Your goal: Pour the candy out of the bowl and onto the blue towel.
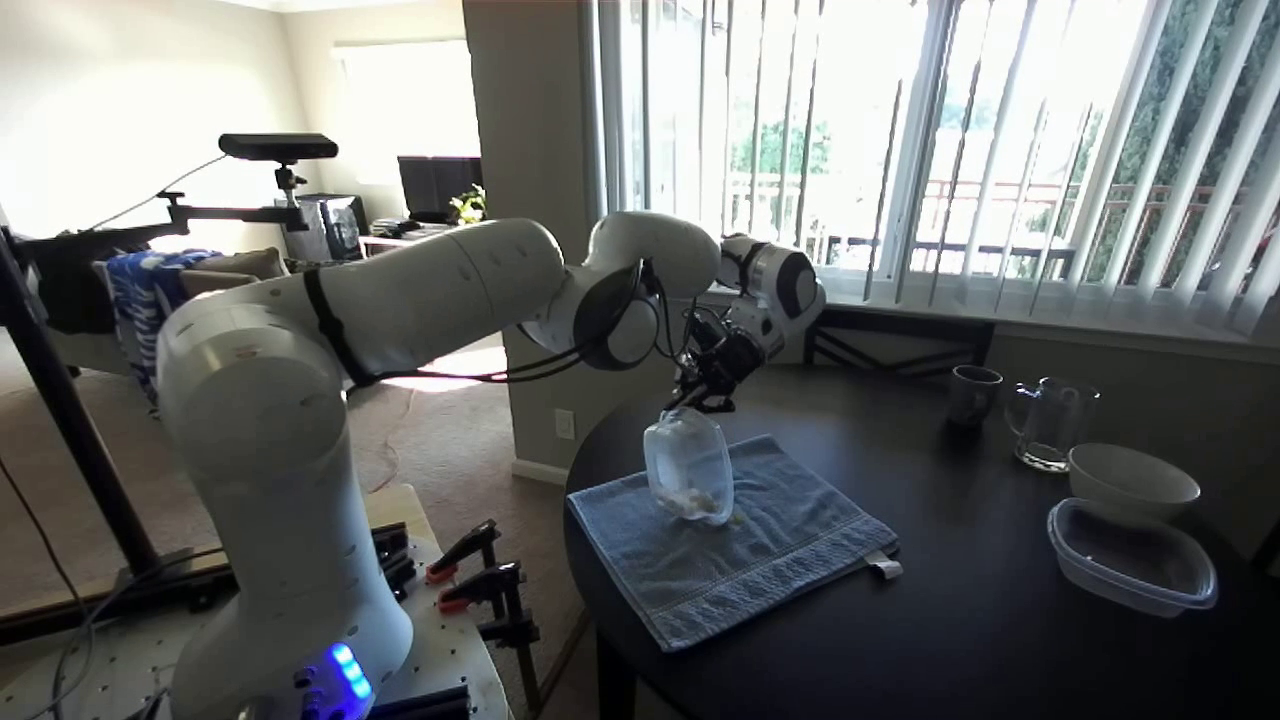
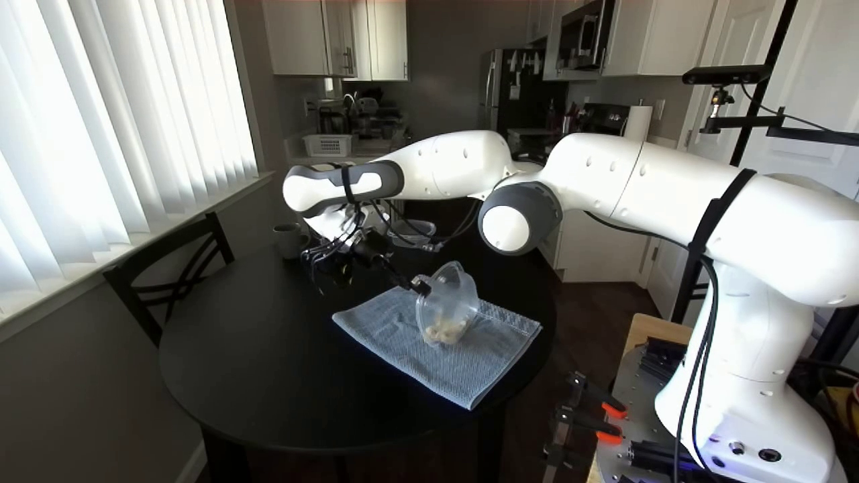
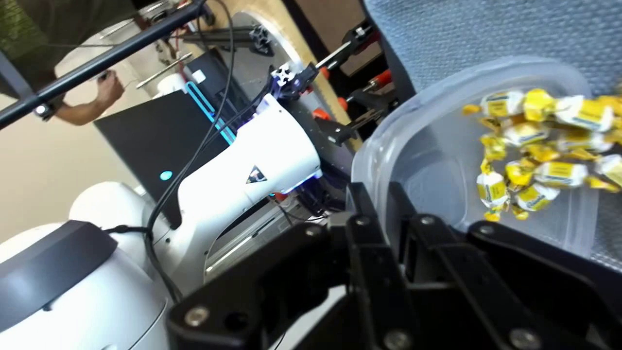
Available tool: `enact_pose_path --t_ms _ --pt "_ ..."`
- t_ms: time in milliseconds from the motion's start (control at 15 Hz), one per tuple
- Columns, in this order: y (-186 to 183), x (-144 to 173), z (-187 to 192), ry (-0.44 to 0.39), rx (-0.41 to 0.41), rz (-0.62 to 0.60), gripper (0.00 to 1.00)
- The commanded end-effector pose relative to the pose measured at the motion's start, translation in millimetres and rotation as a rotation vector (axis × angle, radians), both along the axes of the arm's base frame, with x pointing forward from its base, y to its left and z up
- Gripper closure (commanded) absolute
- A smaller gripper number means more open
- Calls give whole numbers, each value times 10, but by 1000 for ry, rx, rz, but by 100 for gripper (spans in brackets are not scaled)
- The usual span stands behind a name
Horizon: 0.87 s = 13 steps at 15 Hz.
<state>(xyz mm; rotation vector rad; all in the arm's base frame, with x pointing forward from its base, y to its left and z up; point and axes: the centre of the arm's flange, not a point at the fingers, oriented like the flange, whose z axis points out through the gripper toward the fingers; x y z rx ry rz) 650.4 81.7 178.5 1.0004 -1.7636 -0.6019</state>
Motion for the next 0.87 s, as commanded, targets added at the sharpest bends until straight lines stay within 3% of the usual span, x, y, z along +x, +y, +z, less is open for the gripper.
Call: enact_pose_path --t_ms 0,133,333,800 --pt "-45 159 -23 194 50 1 97" --pt "-68 78 -4 287 55 1 97" --pt "-75 48 37 317 72 -1 97" --pt "-72 87 59 250 115 -19 97"
